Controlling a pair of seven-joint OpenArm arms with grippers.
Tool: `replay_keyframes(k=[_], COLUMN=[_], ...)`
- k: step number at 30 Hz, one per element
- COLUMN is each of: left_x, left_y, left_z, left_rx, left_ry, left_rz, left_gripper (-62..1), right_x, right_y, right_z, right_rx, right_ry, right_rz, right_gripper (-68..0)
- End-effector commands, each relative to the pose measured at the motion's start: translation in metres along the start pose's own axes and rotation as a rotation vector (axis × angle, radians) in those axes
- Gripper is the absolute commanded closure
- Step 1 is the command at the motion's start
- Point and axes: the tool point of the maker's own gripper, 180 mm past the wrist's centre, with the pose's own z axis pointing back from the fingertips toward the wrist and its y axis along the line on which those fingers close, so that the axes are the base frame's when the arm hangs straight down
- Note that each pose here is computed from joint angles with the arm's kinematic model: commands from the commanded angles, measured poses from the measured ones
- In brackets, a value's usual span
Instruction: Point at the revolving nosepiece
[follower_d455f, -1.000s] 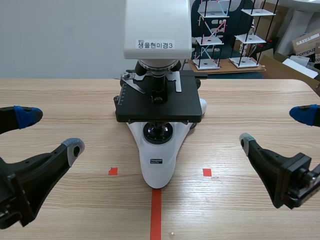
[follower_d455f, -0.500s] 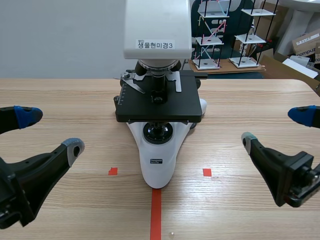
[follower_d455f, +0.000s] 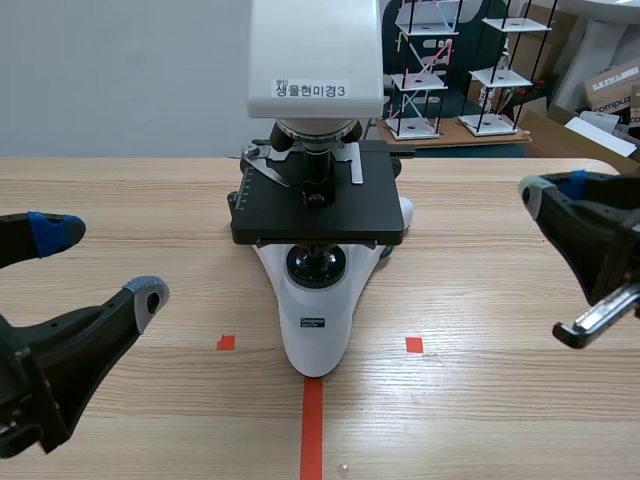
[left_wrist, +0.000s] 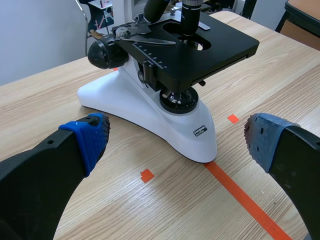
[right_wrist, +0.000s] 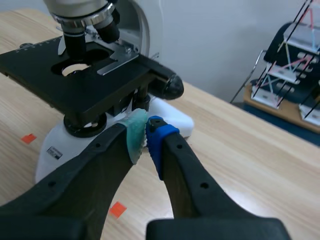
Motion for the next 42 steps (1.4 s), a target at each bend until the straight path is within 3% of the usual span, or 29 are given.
replay_keyframes(k=[1,9,14,20,29,42], left_x=[0.006,0.006,0.007,0.007,0.007,0.007], left_y=[-0.003,-0.003,-0.003,-0.003,-0.003,-0.003], left_z=[-0.001,-0.001,-0.001,-0.001,-0.001,-0.001], left_rx=[-0.007,-0.007,-0.007,-0.007,-0.007,-0.007], left_ry=[-0.026,-0.026,-0.031,-0.033,-0.033,-0.033], left_rz=[0.009,0.009,0.009,0.009,0.009,0.009], left_gripper=[-56.6,-56.6,-56.6,-56.6,-56.6,-56.6], right_x=[0.013,0.027,0.02,0.019,0.031,0.031], right_y=[0.005,0.027,0.036,0.043,0.038,0.038], right_z=[-0.008,-0.035,-0.05,-0.059,-0.063,-0.063], right_rx=[0.026,0.111,0.148,0.18,0.176,0.177], right_ry=[-0.047,-0.118,-0.121,-0.158,-0.23,-0.229], right_rz=[0.015,0.057,0.038,0.066,0.075,0.075], right_gripper=[-3.4,-0.9,-0.9,-0.9,-0.9,-0.9])
